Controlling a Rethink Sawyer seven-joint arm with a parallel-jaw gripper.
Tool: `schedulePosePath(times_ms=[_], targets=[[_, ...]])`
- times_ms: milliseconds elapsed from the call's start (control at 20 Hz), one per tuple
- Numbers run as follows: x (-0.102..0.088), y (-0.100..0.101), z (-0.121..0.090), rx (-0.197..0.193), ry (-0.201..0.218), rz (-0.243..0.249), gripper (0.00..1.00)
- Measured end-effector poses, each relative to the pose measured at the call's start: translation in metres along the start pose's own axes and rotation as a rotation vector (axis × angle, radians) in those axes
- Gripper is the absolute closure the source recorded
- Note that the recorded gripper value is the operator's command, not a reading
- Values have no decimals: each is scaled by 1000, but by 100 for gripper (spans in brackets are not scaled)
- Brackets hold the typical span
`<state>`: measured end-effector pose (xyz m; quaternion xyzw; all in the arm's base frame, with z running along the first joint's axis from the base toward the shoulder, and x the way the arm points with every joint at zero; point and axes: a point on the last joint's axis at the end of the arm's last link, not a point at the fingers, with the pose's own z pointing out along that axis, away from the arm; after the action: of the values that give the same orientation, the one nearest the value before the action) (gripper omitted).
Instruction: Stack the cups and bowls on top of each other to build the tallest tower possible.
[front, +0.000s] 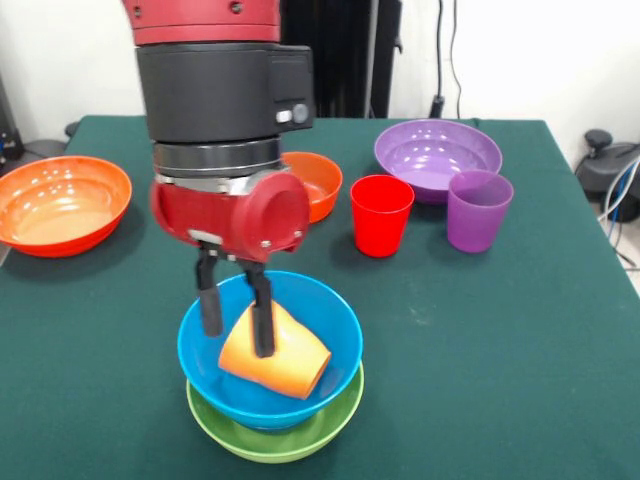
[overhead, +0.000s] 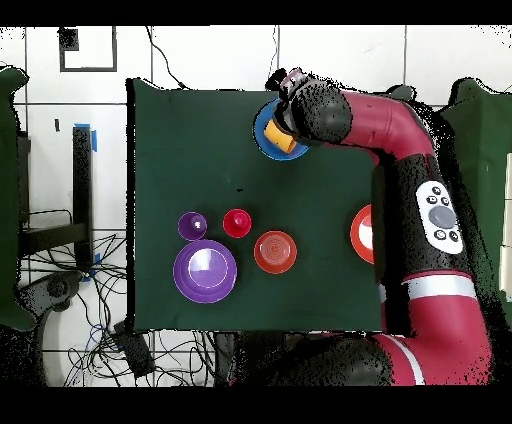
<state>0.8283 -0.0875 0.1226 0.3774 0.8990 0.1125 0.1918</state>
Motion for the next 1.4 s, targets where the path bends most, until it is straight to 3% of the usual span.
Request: schedulePosePath(times_ms=[700, 1050, 1400], targets=[[28, 56, -4, -101, 44, -28, 0], [34, 63, -5, -117, 56, -35, 0], [52, 57, -1, -110, 82, -68, 0]])
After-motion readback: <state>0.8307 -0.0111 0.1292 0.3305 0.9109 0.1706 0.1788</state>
